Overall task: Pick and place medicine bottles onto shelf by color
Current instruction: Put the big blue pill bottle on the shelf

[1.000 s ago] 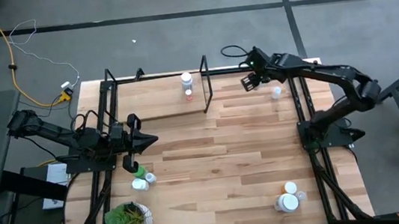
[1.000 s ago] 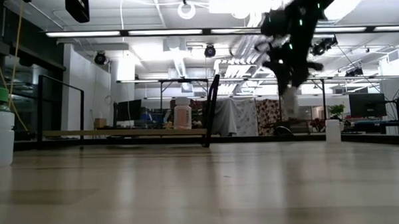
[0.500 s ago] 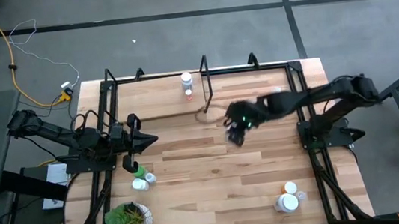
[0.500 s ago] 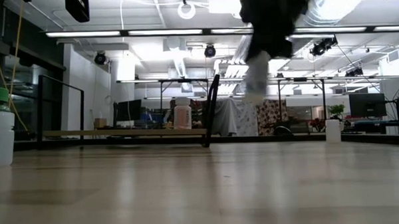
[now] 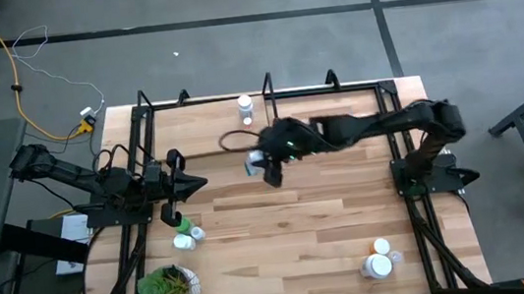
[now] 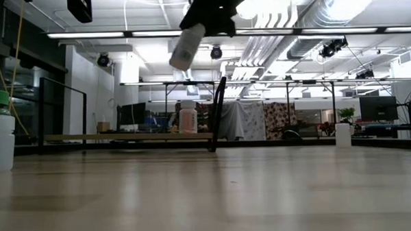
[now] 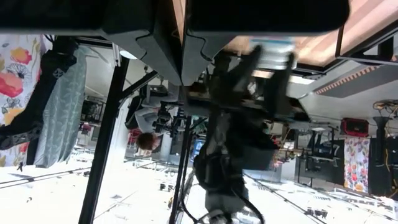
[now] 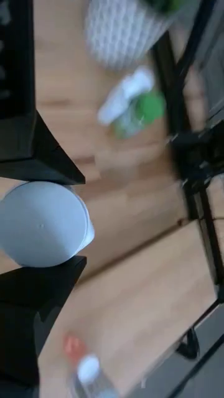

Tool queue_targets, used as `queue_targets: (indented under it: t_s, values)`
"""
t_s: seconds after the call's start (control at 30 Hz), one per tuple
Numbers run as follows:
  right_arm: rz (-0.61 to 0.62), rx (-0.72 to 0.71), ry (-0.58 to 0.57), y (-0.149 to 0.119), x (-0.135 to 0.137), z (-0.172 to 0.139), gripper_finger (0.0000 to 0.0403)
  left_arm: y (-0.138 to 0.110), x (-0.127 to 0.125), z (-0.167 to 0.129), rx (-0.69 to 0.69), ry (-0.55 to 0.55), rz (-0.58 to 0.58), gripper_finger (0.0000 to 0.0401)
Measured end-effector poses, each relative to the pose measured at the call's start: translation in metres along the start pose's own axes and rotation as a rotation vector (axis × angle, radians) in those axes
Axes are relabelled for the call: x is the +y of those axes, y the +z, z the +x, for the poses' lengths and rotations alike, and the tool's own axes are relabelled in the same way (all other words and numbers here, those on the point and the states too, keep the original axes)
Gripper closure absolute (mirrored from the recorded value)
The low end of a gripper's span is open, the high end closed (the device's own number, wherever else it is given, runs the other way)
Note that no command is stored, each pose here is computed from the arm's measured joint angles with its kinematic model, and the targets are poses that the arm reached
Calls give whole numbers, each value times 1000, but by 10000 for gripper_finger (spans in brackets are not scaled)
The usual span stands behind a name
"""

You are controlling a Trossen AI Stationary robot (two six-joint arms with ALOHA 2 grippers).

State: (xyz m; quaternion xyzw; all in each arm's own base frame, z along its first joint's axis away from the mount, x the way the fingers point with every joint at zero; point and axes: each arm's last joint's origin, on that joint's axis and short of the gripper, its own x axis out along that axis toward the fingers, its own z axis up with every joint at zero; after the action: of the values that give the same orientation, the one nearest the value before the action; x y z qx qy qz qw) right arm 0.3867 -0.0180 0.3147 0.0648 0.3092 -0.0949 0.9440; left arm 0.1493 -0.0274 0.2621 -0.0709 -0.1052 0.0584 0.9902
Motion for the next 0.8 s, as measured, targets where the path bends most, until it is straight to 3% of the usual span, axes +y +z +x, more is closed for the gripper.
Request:
queue_targets:
  t_s: [0.27,0.53,0.8]
  values:
    - [-101,238,-257,23,-44,48,238,0,0,0,1,-4,0,401]
    - [-63,350,-315,13,-85,87,238,0,0,0,1,-4,0,401]
    - [0,355,-319,10,-98,92,238,0,0,0,2,-4,0,401]
